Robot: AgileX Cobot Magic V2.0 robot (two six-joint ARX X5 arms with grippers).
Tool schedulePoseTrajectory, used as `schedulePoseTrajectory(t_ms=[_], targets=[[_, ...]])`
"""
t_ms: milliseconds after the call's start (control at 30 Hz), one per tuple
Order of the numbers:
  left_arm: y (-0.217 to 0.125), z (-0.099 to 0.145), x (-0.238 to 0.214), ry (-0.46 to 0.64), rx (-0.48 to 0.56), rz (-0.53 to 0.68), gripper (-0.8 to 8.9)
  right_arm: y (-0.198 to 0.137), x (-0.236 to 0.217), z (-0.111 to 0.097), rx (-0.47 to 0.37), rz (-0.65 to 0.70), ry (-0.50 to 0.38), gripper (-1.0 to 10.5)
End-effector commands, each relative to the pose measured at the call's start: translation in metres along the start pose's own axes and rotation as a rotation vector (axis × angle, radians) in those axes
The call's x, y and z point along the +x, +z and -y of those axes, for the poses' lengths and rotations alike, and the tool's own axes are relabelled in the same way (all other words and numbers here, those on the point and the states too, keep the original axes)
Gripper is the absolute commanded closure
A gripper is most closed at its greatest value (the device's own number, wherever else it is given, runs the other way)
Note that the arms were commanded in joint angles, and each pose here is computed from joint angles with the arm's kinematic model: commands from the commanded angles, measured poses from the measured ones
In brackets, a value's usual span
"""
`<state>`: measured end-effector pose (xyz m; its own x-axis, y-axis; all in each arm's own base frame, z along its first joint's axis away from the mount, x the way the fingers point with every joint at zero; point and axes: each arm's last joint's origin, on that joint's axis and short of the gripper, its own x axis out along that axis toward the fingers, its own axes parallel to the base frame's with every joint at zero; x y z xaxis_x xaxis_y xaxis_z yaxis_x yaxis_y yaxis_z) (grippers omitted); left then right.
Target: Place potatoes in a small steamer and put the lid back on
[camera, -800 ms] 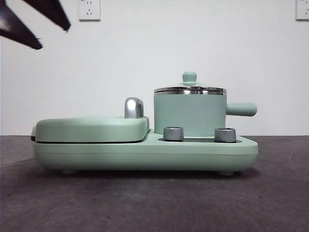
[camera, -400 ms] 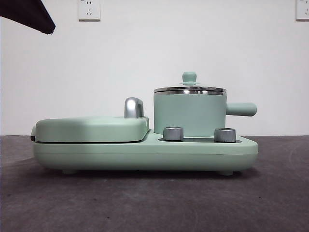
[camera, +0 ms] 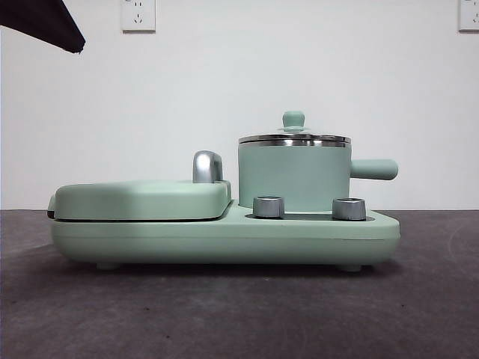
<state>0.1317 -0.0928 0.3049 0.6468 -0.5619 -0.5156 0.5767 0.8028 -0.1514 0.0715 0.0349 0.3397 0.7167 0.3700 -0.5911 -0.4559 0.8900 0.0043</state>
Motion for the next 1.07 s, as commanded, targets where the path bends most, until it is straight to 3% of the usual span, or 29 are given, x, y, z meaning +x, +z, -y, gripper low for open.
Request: schedulePoseTrajectory(t_ms=[33, 200, 367, 600, 733, 867, 1067], targets=[[0.001, 0.001, -0.005, -0.002, 0.038, 0.024, 8.07, 0.002, -0.001, 0.0, -0.001, 0.013, 0.003, 9.3], [-0.022, -0.022, -0.015, 0.12, 0.039, 0.195, 8.07, 0.002, -0.001, 0.0, -0.001, 0.013, 0.003, 9.3], [-0.076, -0.054, -0.02, 0.373, -0.014, 0.441, 8.07, 0.002, -0.001, 0.0, -0.001, 0.013, 0.003, 9.3], [-0.133, -0.075, -0.015, 0.63, -0.081, 0.524, 8.07, 0.002, -0.001, 0.0, -0.001, 0.013, 0.003, 9.3], [-0.158, -0.079, -0.003, 0.668, -0.087, 0.553, 8.07, 0.002, -0.001, 0.0, -0.001, 0.013, 0.003, 9.3], [-0.162, -0.08, -0.001, 0.673, -0.108, 0.49, 8.07, 0.002, -0.001, 0.0, -0.001, 0.014, 0.003, 9.3], [-0.162, -0.08, -0.001, 0.672, -0.107, 0.491, 8.07, 0.002, -0.001, 0.0, -0.001, 0.014, 0.003, 9.3]])
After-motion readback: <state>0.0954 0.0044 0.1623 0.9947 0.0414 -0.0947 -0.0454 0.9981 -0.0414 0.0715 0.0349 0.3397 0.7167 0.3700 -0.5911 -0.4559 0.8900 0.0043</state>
